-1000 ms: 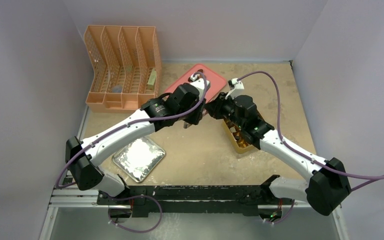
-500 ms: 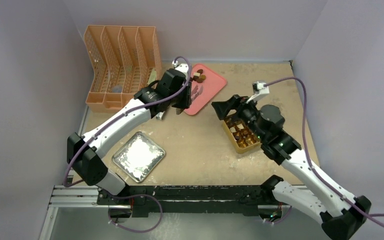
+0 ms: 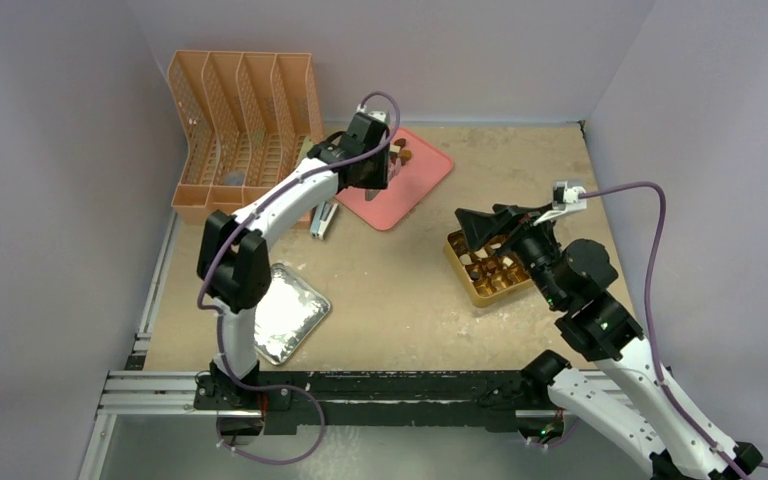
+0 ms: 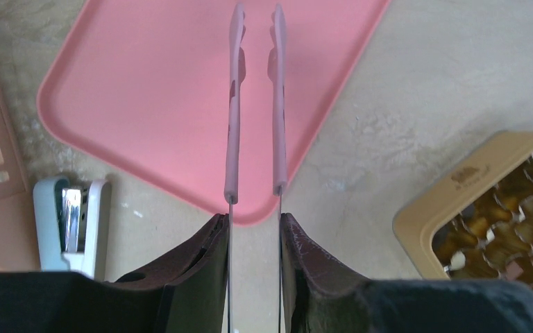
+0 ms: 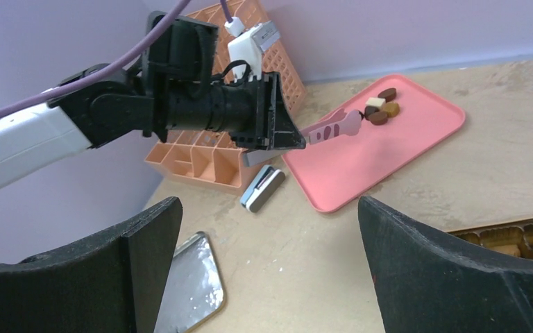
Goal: Pack the chocolate
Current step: Pick up the fake chocolate from the plate.
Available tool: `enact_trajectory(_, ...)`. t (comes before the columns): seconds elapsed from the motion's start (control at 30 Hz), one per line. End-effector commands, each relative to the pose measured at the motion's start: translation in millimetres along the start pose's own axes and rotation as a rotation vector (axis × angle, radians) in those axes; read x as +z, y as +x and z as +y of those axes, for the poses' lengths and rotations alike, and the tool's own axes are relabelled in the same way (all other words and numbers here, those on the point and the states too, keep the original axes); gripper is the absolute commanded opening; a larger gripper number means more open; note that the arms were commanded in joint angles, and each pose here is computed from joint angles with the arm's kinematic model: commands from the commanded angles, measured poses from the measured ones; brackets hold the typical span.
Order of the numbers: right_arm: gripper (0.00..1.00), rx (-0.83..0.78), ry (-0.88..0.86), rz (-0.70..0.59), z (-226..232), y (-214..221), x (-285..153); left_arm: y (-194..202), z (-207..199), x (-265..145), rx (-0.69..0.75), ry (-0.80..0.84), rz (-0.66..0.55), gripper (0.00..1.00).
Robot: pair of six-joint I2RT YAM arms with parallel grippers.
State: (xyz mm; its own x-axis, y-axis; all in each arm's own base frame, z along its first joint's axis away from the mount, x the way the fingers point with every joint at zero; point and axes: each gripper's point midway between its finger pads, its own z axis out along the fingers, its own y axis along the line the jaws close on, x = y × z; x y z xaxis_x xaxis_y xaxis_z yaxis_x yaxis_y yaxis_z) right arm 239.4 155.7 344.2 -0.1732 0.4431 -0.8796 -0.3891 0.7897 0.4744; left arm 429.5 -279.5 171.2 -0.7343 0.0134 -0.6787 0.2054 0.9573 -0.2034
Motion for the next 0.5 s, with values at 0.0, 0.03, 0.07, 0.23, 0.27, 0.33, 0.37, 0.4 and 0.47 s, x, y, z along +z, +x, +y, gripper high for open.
enact_trajectory(0.0, 0.99, -0.040, 0.041, -0.022, -8.8, -6.2, -3.7, -38.5, -5.1, 13.0, -0.021, 0.015, -0.084, 0.29)
enact_trajectory(0.03, 0.99, -0.042, 0.045, -0.025, -9.5, -7.1, -4.6, -39.5, -4.5, 18.7, -0.021, 0.014, -0.082, 0.29)
enact_trajectory(0.07, 0.99, -0.045, 0.048, -0.027, -10.3, -7.6, -5.0, -40.0, -3.5, 24.1, -0.021, 0.010, -0.079, 0.29)
enact_trajectory(0.23, 0.99, -0.051, 0.055, -0.035, -11.9, -9.2, -6.4, -42.7, -0.2, 47.1, -0.018, 0.011, -0.067, 0.30)
enact_trajectory(0.27, 0.99, -0.053, 0.056, -0.037, -12.2, -9.8, -6.6, -45.0, -0.7, 50.6, -0.021, 0.020, -0.069, 0.30)
enact_trajectory(0.33, 0.99, -0.054, 0.058, -0.037, -12.7, -9.3, -6.3, -46.8, -0.4, 57.6, -0.030, 0.028, -0.068, 0.31)
enact_trajectory(0.37, 0.99, -0.054, 0.058, -0.036, -12.9, -8.9, -6.1, -44.9, 0.7, 63.5, -0.033, 0.028, -0.059, 0.31)
enact_trajectory(0.4, 0.99, -0.054, 0.058, -0.037, -12.8, -8.9, -6.0, -44.9, 1.2, 67.0, -0.033, 0.027, -0.055, 0.32)
enact_trajectory(0.47, 0.99, -0.055, 0.057, -0.037, -12.8, -8.8, -6.1, -43.7, 3.2, 73.6, -0.031, 0.019, -0.049, 0.33)
